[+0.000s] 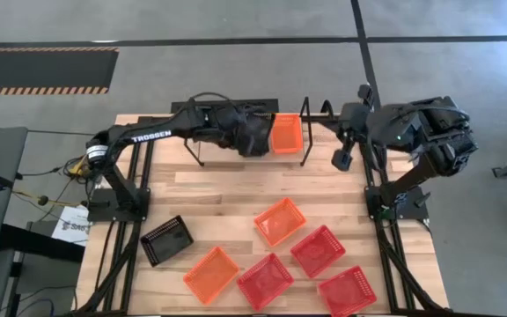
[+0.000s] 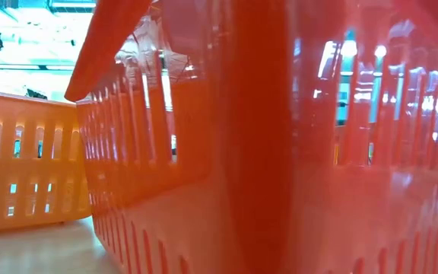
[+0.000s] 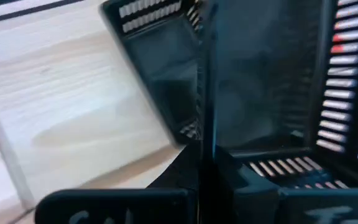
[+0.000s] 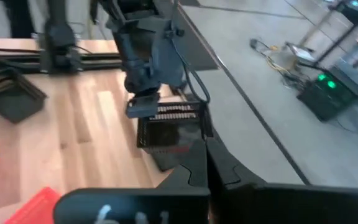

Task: Stack baskets on shelf by color
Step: Stack the top black bin on top of the black bin on the shelf

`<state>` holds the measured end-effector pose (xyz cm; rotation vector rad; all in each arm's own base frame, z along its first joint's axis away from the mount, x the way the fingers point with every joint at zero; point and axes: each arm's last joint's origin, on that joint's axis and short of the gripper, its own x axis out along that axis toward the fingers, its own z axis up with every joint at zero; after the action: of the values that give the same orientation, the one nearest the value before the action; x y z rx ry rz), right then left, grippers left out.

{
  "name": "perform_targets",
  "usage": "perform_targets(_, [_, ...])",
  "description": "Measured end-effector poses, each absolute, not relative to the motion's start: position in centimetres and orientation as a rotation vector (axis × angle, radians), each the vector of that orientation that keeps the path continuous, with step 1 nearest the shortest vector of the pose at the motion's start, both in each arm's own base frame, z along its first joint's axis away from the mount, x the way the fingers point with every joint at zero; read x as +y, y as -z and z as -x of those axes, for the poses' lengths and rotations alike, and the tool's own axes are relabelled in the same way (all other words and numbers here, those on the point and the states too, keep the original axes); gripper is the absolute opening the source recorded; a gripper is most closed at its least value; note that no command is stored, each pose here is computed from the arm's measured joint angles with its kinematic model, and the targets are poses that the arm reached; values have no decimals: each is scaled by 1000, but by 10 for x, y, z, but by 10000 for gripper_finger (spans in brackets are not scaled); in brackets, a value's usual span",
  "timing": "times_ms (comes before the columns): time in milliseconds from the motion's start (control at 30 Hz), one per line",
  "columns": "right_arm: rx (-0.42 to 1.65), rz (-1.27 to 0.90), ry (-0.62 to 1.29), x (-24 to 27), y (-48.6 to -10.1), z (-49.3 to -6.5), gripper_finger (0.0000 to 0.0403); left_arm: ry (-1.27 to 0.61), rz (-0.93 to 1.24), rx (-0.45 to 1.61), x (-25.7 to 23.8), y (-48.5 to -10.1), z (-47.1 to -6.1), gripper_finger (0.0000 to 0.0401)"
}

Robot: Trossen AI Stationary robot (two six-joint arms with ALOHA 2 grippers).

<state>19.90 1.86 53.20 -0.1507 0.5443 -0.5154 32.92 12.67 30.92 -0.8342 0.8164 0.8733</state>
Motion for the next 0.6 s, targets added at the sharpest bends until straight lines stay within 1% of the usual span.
perform_targets(100, [568, 147, 579, 7, -531, -199, 1, -860, 858, 791, 141, -309, -328, 0])
perform_targets(267, [628, 207, 783, -20, -528, -194, 1, -877, 900, 794, 149, -304, -328, 0])
perform_targets(400, [667, 238, 929, -45, -529, -189, 1, -947, 938, 763, 145, -301, -331, 0])
perform_targets(600, [764, 270, 1083, -82, -529, -176, 1, -1071, 1022, 688, 131, -292, -342, 0])
